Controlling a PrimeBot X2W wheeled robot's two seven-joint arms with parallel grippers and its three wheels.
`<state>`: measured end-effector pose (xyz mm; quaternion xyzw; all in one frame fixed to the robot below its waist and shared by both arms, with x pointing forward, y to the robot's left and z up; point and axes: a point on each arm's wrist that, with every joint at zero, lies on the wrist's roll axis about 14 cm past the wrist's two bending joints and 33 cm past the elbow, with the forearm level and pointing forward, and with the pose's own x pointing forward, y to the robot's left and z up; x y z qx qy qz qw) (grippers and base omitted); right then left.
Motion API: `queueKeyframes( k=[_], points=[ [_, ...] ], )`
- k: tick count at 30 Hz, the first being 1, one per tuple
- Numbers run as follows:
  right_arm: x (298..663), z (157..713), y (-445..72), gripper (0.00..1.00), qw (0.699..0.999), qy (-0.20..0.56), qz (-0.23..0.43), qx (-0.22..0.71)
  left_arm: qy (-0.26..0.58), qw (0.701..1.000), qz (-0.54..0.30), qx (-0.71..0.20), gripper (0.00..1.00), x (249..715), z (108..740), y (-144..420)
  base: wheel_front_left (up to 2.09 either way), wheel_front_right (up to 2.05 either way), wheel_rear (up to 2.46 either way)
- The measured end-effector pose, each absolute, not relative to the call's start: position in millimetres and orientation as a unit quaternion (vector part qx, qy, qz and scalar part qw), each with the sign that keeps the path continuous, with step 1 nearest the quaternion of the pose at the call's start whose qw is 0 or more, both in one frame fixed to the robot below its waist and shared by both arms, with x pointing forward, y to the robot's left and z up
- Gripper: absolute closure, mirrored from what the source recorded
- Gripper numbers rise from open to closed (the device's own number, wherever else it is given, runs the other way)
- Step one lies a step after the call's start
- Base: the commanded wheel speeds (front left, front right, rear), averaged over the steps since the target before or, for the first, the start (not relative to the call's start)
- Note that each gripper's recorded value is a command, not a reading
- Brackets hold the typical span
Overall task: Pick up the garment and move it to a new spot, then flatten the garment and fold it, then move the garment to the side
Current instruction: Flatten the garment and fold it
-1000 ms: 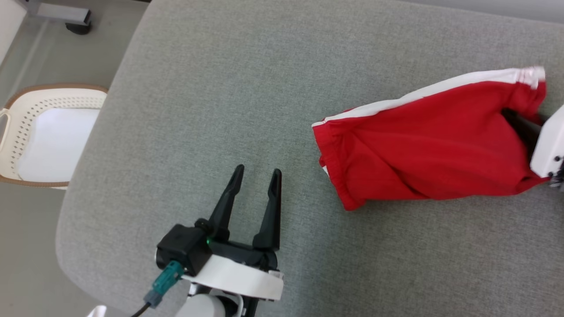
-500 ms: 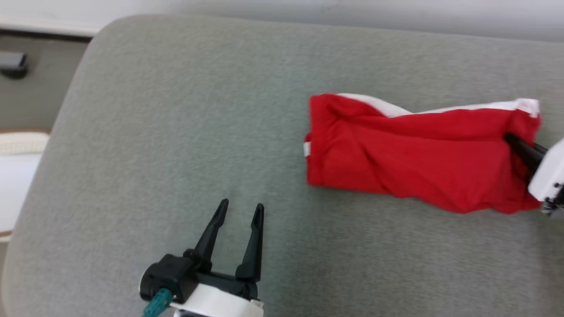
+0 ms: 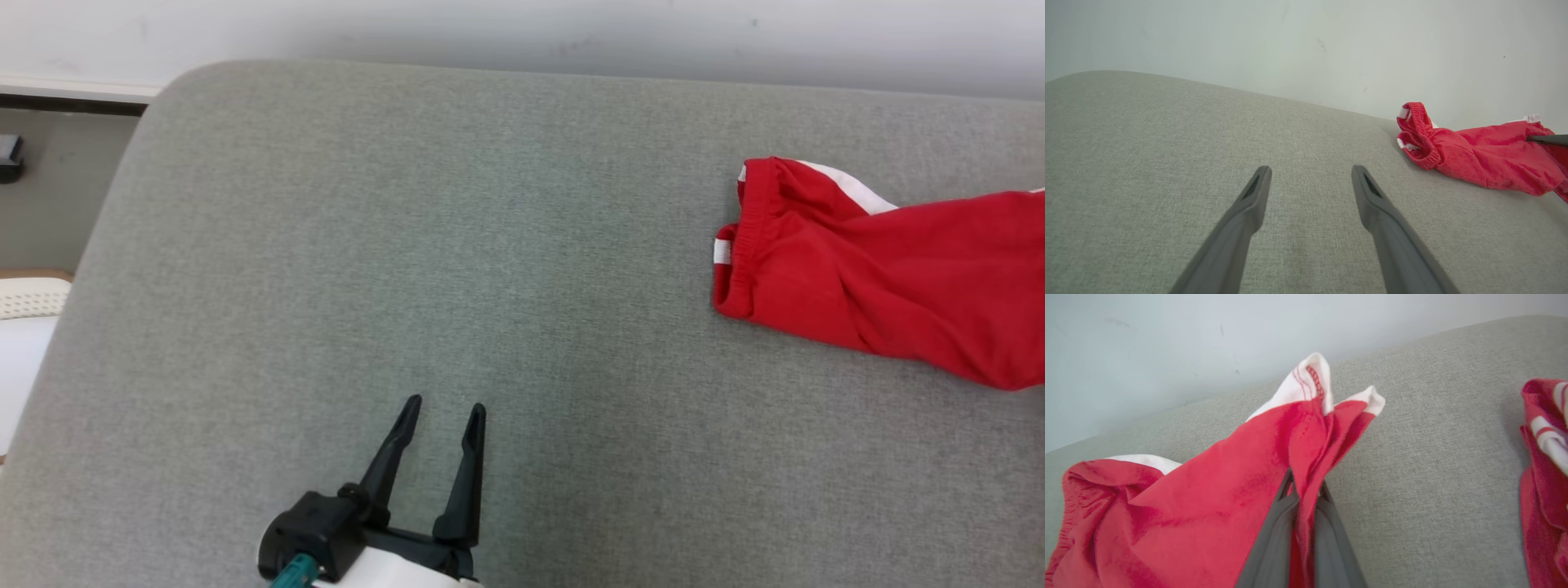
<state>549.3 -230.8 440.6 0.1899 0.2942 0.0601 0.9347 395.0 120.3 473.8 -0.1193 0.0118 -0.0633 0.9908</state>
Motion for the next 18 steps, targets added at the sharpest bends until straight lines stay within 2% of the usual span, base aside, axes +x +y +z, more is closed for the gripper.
queueKeyframes(
  k=[4, 12, 18],
  points=[
    [554.7, 446.0, -202.2, 1.0, 0.929, 0.304, 0.09, 0.192, 0.013, 0.99, -0.059, -0.124, 0.0, 391.3, 474.4, 121.6, 0.0, 0.0, 0.0],
    [551.6, 464.4, -96.5, 1.0, 0.903, 0.317, 0.204, 0.207, 0.015, 0.989, -0.041, -0.14, 0.0, 383.8, 475.8, 128.5, 0.0, 0.0, 0.0],
    [549.7, 469.5, -43.6, 1.0, 0.894, 0.322, 0.243, 0.196, 0.019, 0.989, -0.024, -0.144, 0.0, 377.5, 474.6, 136.8, 0.0, 0.0, 0.0]
  ],
)
